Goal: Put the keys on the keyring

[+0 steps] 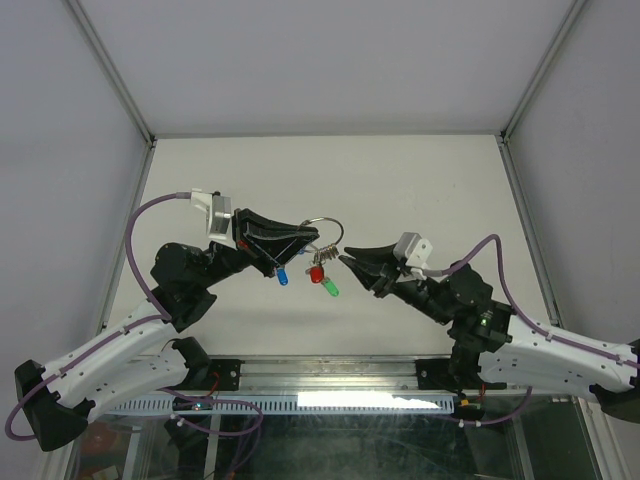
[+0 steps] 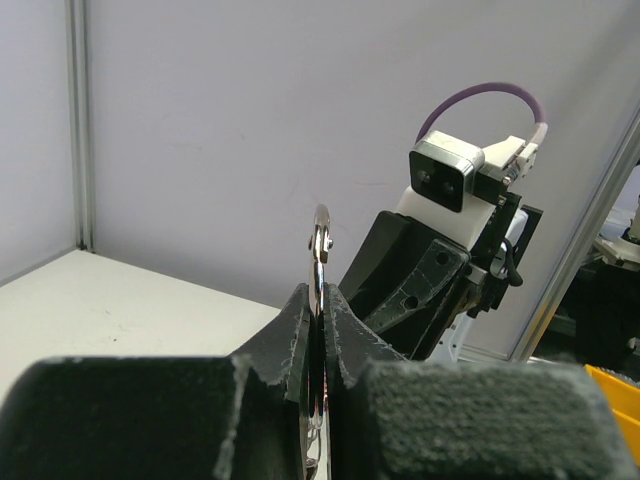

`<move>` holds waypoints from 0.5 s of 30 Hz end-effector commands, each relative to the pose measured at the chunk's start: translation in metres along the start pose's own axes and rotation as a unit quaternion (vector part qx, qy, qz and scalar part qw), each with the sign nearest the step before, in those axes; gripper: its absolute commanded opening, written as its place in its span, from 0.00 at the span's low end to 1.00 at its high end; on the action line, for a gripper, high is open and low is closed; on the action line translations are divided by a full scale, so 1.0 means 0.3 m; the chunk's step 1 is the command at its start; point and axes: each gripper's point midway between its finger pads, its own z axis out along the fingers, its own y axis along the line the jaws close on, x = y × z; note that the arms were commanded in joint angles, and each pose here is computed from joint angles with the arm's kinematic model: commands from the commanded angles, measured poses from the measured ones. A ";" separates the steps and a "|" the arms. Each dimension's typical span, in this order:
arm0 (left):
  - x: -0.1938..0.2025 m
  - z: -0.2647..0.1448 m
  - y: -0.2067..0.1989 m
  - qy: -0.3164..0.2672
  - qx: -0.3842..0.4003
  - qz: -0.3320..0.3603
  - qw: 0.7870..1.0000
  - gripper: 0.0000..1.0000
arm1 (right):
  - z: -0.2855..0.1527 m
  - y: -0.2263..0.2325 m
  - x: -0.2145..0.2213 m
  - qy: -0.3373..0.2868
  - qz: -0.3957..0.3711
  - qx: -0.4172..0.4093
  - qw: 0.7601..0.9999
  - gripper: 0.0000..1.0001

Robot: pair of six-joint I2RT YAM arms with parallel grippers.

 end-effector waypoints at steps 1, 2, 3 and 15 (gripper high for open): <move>-0.109 0.004 -0.024 -0.049 0.007 0.026 0.998 0.00 | 0.014 -0.005 -0.142 -0.059 0.001 0.000 0.998 0.23; -0.110 0.003 -0.026 -0.049 0.007 0.026 0.998 0.00 | 0.015 -0.004 -0.144 -0.060 0.002 -0.001 0.998 0.23; -0.109 0.003 -0.025 -0.049 0.007 0.026 0.998 0.00 | 0.016 -0.003 -0.148 -0.061 0.002 -0.002 0.998 0.23; -0.107 0.003 -0.026 -0.049 0.009 0.024 0.998 0.00 | 0.026 0.012 -0.182 -0.078 0.007 -0.014 0.997 0.26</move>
